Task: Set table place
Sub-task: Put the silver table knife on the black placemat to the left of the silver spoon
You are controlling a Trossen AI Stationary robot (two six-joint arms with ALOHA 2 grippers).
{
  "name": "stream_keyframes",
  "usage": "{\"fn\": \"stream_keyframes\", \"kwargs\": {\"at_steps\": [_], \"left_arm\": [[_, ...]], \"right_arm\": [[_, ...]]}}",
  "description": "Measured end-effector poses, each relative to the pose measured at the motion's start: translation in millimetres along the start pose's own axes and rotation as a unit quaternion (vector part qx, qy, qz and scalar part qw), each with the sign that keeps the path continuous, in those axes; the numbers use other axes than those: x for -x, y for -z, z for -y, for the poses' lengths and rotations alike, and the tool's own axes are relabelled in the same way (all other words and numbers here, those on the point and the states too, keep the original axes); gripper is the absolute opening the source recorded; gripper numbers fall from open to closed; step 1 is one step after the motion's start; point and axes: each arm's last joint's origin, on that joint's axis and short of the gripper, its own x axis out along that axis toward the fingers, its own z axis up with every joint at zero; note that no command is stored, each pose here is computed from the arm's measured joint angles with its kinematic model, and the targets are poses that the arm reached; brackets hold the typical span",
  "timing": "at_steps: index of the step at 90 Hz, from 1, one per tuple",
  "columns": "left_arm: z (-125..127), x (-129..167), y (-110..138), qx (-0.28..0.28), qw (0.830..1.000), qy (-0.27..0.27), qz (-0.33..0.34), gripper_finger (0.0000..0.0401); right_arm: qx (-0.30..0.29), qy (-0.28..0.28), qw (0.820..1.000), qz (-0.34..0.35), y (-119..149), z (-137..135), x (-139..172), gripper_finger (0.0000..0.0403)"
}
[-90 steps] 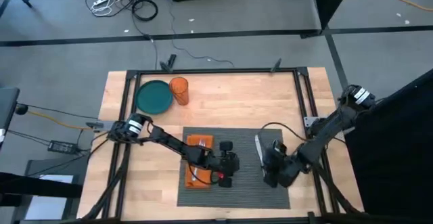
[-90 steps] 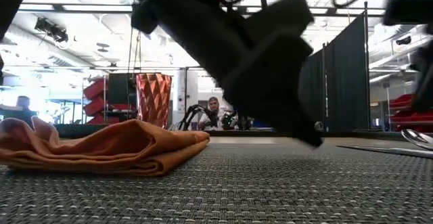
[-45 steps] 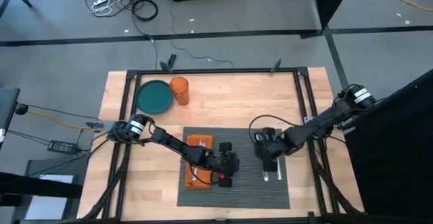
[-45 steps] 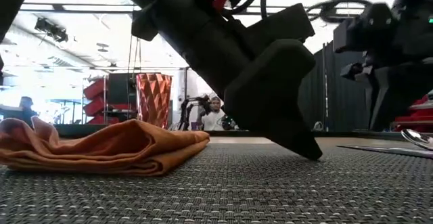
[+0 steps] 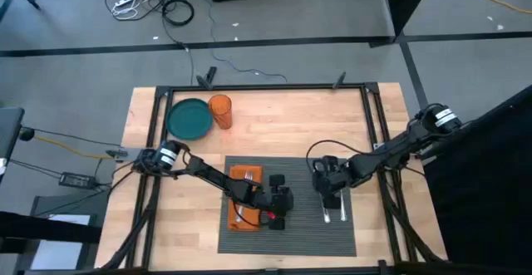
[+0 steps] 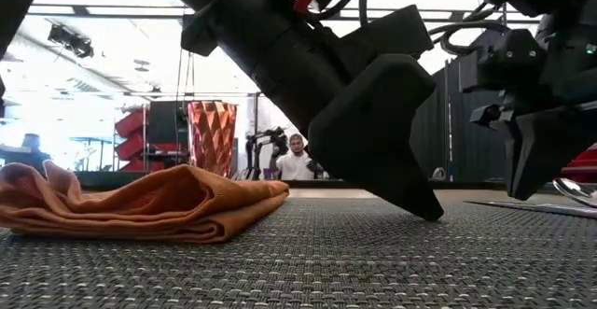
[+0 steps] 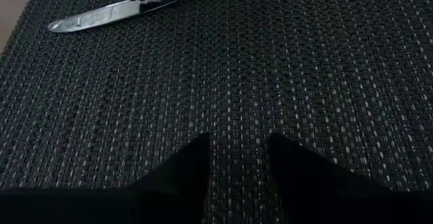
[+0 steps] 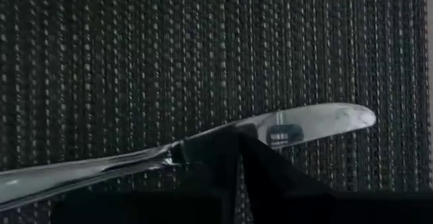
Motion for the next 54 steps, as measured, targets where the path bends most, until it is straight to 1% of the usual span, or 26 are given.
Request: {"fn": "stream_keyframes", "kwargs": {"at_steps": [13,30,54], "left_arm": [[0.0,0.0,0.0,0.0,1.0,0.0,0.0,0.0136],[0.0,-0.1,0.1,0.0,1.0,0.0,0.0,0.0136],[0.0,-0.2,0.3,0.0,1.0,-0.001,-0.001,0.0136]], "right_arm": [[0.001,0.0,1.0,-0.003,1.7,0.4,-0.9,0.0],[-0.016,0.007,1.0,-0.016,11.4,3.6,-5.2,0.0],[-0.029,0.012,0.999,-0.037,16.8,3.5,-1.2,0.0]]}}
